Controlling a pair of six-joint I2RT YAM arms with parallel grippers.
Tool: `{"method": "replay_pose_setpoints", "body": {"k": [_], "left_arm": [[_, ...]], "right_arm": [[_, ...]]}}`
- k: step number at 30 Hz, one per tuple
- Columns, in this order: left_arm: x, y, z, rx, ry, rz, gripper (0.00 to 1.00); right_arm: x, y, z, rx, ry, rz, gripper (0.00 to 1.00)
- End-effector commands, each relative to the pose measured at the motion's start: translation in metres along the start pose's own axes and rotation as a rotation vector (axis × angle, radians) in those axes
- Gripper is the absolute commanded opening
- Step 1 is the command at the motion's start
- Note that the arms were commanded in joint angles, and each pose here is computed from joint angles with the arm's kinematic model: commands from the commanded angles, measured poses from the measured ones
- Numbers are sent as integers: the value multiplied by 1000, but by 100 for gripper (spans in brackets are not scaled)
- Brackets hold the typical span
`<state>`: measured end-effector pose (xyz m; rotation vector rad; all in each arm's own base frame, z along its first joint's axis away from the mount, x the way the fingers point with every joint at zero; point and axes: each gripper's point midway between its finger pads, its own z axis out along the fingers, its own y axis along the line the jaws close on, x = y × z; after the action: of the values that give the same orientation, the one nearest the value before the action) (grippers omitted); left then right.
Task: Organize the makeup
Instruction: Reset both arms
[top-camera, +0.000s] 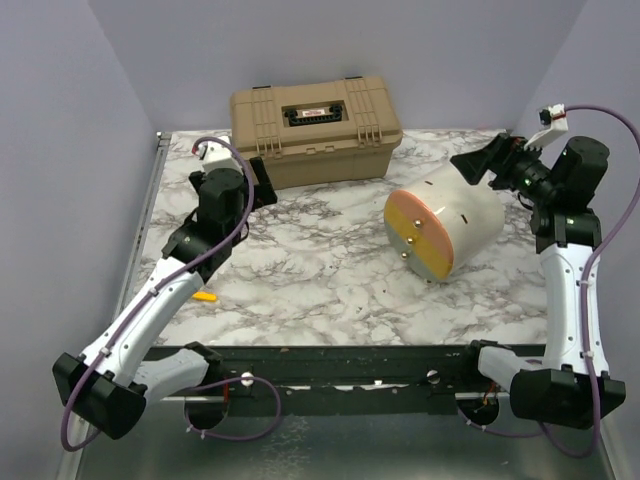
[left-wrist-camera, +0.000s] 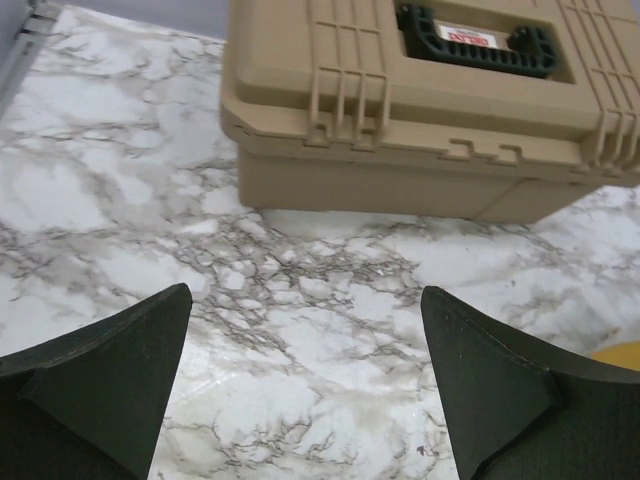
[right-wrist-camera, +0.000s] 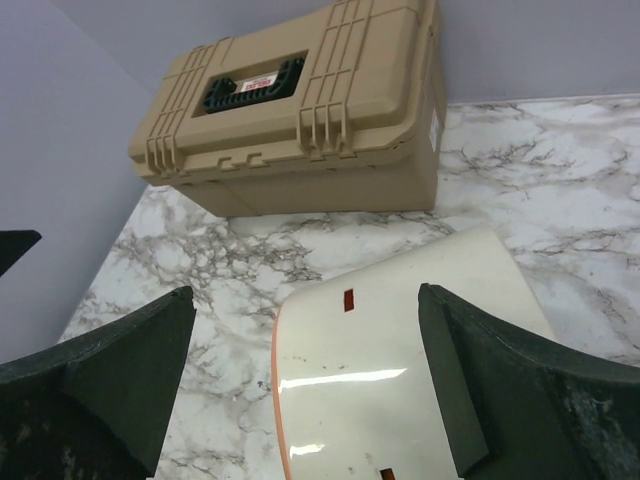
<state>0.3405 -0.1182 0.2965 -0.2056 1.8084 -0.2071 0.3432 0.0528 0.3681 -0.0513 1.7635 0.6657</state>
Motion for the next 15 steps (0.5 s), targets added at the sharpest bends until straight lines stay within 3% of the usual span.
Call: {"method": "replay_pose_setpoints", "body": {"k": [1, 5, 15], "left_arm": [[-16, 39, -12, -217, 37, -10, 99], [-34, 43, -18, -255, -11, -61, 99], [-38, 57, -26, -317, -51, -75, 99]], "right_arm": [[-15, 8, -6, 5, -19, -20, 100], [-17, 9, -6, 9, -6, -2, 100], [-14, 4, -2, 20, 6, 32, 100]]}}
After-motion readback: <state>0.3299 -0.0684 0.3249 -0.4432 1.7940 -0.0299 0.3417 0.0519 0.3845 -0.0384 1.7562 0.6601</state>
